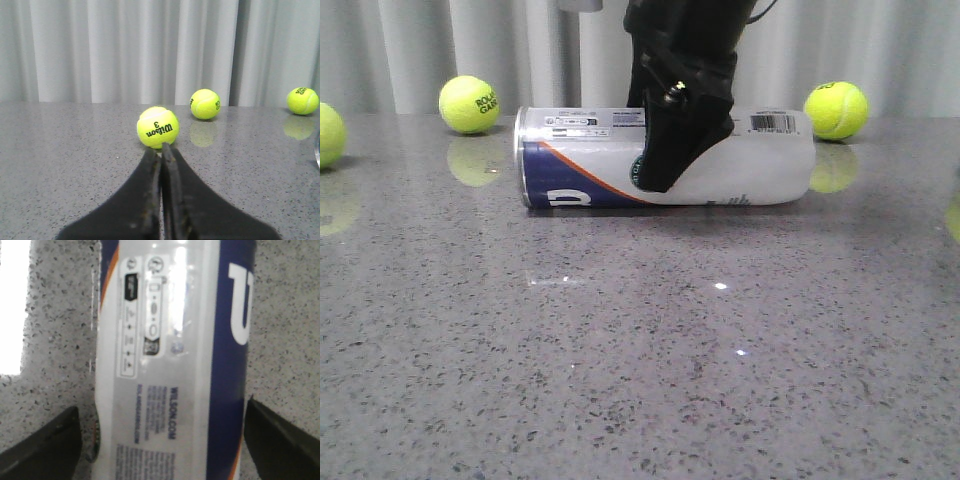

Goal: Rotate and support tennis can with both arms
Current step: 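Grasp the can with the right gripper and swing it parallel to the table edge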

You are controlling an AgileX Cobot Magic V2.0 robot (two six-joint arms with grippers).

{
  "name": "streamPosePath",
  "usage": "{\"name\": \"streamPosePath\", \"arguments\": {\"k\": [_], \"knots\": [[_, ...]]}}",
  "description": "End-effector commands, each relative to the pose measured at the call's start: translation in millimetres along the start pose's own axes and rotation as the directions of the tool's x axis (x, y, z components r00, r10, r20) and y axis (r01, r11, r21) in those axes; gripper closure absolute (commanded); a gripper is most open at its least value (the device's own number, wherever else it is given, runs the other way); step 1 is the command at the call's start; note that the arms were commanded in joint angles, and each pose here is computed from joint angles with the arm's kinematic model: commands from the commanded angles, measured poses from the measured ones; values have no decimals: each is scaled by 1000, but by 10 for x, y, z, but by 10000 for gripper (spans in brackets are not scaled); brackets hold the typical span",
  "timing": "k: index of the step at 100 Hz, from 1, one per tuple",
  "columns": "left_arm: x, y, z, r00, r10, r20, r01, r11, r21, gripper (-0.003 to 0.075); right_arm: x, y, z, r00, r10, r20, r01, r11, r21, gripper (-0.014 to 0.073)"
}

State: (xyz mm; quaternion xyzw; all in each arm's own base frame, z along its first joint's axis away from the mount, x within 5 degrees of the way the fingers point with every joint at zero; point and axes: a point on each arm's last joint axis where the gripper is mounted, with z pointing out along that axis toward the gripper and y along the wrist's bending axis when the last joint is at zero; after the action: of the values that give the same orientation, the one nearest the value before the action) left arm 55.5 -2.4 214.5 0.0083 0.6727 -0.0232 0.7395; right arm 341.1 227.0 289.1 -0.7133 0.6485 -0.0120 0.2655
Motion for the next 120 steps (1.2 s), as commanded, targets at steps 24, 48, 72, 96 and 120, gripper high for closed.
{"name": "streamPosePath", "arguments": {"k": [24, 48, 72, 96, 120], "knots": [[59, -4, -23, 997, -17, 75, 16, 1000, 8, 741, -104, -85, -445, 997, -23, 68, 14, 992, 125, -53], [59, -4, -23, 997, -17, 75, 16, 1000, 8, 741, -115, -98, -493, 997, -26, 78, 14, 989, 151, -53], [59, -4, -23, 997, -17, 75, 16, 1000, 8, 741, -42, -160, -506, 997, -8, 77, -6, 984, 177, -53], [59, -4, -23, 997, -17, 75, 16, 1000, 8, 741, 42, -225, -522, 996, 31, 78, -46, 978, 202, -53], [59, -4, -23, 997, -17, 75, 16, 1000, 8, 741, 57, -263, -532, 996, 35, 88, -55, 971, 232, -53]]}}
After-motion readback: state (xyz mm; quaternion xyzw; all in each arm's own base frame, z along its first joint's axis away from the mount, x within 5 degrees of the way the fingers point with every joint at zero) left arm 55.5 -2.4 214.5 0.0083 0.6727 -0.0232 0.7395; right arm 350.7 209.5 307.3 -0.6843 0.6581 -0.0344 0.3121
